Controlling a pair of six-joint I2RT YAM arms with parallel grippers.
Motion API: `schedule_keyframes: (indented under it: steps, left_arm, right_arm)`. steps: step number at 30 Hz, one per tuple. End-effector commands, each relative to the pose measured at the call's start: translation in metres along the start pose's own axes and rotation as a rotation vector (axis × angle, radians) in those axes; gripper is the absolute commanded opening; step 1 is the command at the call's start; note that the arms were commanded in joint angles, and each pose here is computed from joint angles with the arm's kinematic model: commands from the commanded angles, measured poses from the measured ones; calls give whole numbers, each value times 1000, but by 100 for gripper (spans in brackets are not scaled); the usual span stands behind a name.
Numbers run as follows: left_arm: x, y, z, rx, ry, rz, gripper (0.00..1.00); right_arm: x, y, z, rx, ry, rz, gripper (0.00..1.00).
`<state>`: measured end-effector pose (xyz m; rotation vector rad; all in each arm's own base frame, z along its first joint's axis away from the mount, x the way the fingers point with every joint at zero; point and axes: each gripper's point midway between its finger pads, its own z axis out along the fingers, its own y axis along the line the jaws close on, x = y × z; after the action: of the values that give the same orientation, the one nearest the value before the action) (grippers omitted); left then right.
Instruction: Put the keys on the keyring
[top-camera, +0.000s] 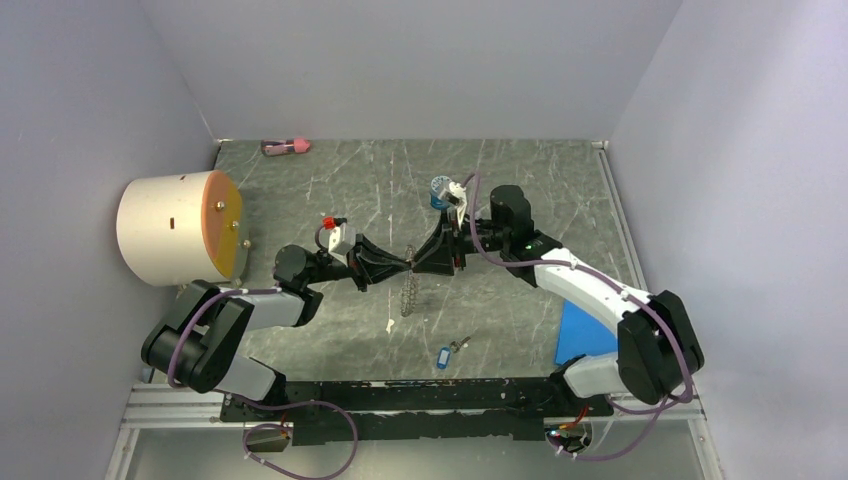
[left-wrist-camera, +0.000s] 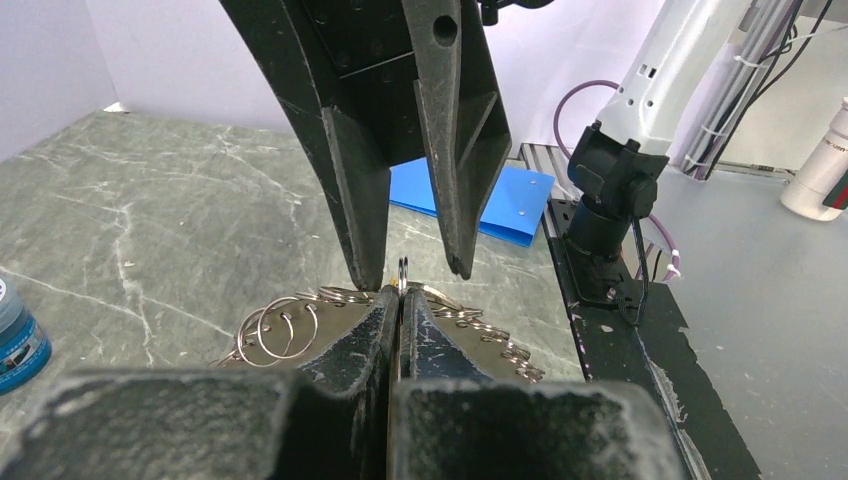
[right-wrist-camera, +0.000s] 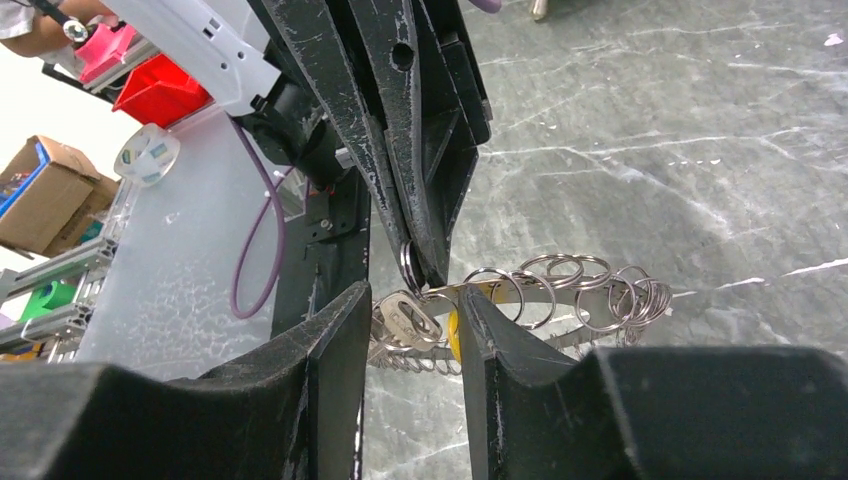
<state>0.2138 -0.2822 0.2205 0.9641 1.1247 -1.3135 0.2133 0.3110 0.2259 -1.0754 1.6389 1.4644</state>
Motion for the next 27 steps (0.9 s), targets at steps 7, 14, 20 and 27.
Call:
schedule_keyframes:
  steps: [7,14,20,27]
  left_arm:
    - [-36,-3,7,34,-81,126,3]
    - [-34,-2,7,29,-79,117,2]
    - [-33,1,7,13,-81,102,3]
    - [-32,3,7,6,-83,99,3]
  right_arm:
    - [-25,5,9,-63,-41,-74,23]
    - [-28,9,8,-77,-43,-84,0]
    - [-28,15,6,-96,-40,-105,0]
    - [-27,17,2,-78,-18,-124,10]
